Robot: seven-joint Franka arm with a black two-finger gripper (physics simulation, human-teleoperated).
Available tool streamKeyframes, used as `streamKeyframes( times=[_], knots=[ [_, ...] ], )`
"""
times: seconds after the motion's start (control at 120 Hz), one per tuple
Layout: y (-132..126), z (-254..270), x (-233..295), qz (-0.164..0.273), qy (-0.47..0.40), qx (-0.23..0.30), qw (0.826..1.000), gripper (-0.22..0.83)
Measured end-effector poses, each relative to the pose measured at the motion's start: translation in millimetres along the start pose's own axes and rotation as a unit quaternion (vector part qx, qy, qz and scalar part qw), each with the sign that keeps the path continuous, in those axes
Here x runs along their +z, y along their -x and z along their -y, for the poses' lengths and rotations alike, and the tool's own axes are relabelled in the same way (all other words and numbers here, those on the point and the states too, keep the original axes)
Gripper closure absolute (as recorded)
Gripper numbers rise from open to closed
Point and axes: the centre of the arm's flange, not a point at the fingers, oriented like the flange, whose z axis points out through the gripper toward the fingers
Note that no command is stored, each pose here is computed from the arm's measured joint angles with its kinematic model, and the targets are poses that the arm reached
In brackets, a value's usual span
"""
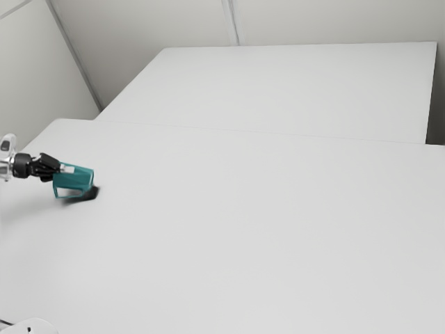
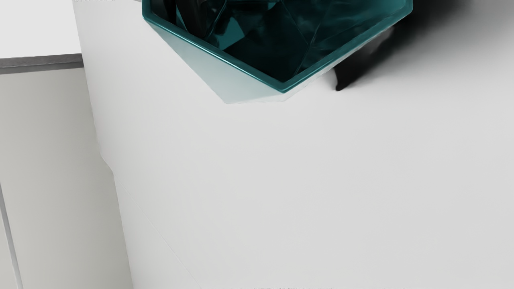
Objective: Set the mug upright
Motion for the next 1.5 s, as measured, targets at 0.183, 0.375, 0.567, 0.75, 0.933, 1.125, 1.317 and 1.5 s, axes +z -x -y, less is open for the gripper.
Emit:
streamKeyframes(
  times=[0.183,0.375,0.567,0.75,0.933,1.125,1.317,1.5],
  knots=[
    [-9,-40,14,0.035,-0.042,0.037,0.998,0.77],
    [-13,-110,59,0.105,-0.133,0.111,0.979,0.77],
    [1,-179,117,0.168,-0.227,0.193,0.940,0.77],
    [14,-234,181,0.234,-0.305,0.270,0.883,0.77],
    [26,-283,240,0.265,-0.343,0.308,0.847,0.77],
    [46,-313,285,0.272,-0.356,0.302,0.841,0.77],
    [59,-348,325,0.281,-0.376,0.302,0.830,0.77],
    [75,-365,352,0.287,-0.403,0.288,0.820,0.77]
  ],
)
